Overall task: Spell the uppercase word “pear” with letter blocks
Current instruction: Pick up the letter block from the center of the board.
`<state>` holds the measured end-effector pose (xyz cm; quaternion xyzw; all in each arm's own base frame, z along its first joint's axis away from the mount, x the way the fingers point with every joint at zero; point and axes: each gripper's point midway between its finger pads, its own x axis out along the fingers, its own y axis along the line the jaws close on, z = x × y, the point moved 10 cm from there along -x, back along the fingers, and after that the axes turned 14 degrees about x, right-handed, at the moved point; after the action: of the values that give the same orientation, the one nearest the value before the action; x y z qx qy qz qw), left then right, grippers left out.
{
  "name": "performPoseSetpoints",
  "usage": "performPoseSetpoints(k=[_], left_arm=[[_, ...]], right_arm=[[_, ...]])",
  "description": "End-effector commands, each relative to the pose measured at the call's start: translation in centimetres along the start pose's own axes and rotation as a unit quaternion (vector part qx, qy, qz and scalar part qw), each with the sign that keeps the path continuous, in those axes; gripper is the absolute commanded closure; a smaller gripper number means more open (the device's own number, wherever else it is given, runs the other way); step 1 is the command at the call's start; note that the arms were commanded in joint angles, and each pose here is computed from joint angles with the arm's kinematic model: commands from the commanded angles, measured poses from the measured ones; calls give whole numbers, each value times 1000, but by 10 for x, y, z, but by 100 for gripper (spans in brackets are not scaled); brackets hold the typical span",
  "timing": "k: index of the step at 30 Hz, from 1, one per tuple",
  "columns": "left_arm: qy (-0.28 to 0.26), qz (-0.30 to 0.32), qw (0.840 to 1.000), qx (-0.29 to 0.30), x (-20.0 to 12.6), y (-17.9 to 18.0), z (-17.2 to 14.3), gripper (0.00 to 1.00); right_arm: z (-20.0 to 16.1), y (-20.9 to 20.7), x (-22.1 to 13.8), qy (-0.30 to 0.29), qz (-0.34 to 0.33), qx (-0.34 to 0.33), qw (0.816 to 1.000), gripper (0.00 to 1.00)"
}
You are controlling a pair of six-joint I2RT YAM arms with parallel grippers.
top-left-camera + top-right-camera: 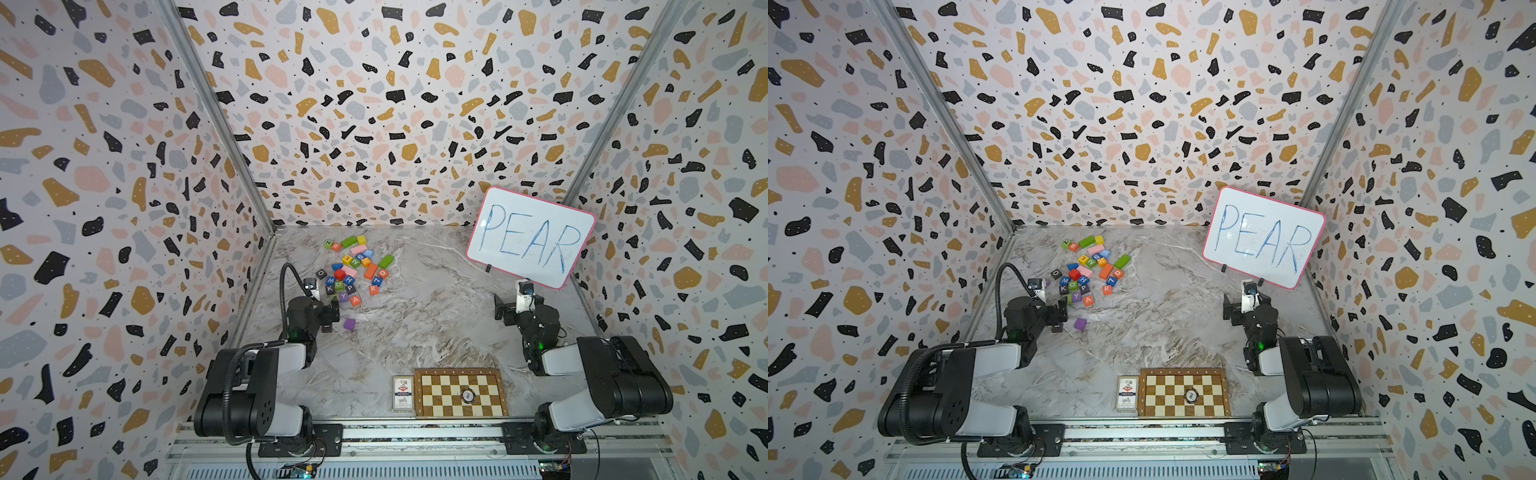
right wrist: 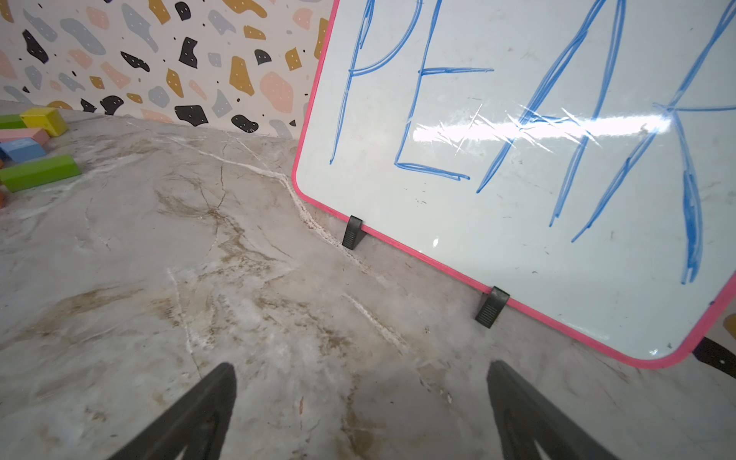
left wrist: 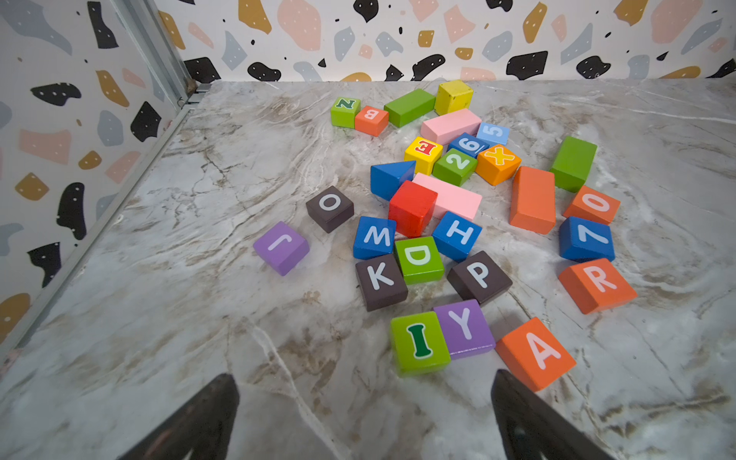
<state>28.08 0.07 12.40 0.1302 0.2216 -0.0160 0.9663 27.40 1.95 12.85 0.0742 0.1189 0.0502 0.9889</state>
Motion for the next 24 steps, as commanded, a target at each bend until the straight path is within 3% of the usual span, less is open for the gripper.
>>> performPoseSetpoints(k=[1, 3, 6, 10, 15, 20, 24], left_arm=[[-17, 53, 998, -11, -4, 6, 15, 1], [8, 82, 996, -23, -9, 13, 25, 1], [40, 94, 994, -32, -19, 19, 51, 1], [74, 123, 987, -65, -34, 16, 81, 1], [134, 109, 979, -105, -39, 15, 104, 1], [183, 64, 975, -107, -24, 10, 123, 1], [216, 42, 969, -112, -4, 6, 132, 1]], right_arm=[[11, 3, 0, -21, -7, -2, 1000, 0], [20, 8, 4, -20, -29, -11, 999, 0], [49, 24, 19, 31, -61, -2, 998, 0], [81, 70, 21, 77, 7, 59, 995, 1], [77, 150, 7, 109, 98, 6, 989, 1], [76, 191, 19, 162, 200, 33, 966, 0], [74, 212, 44, 202, 228, 34, 952, 1]])
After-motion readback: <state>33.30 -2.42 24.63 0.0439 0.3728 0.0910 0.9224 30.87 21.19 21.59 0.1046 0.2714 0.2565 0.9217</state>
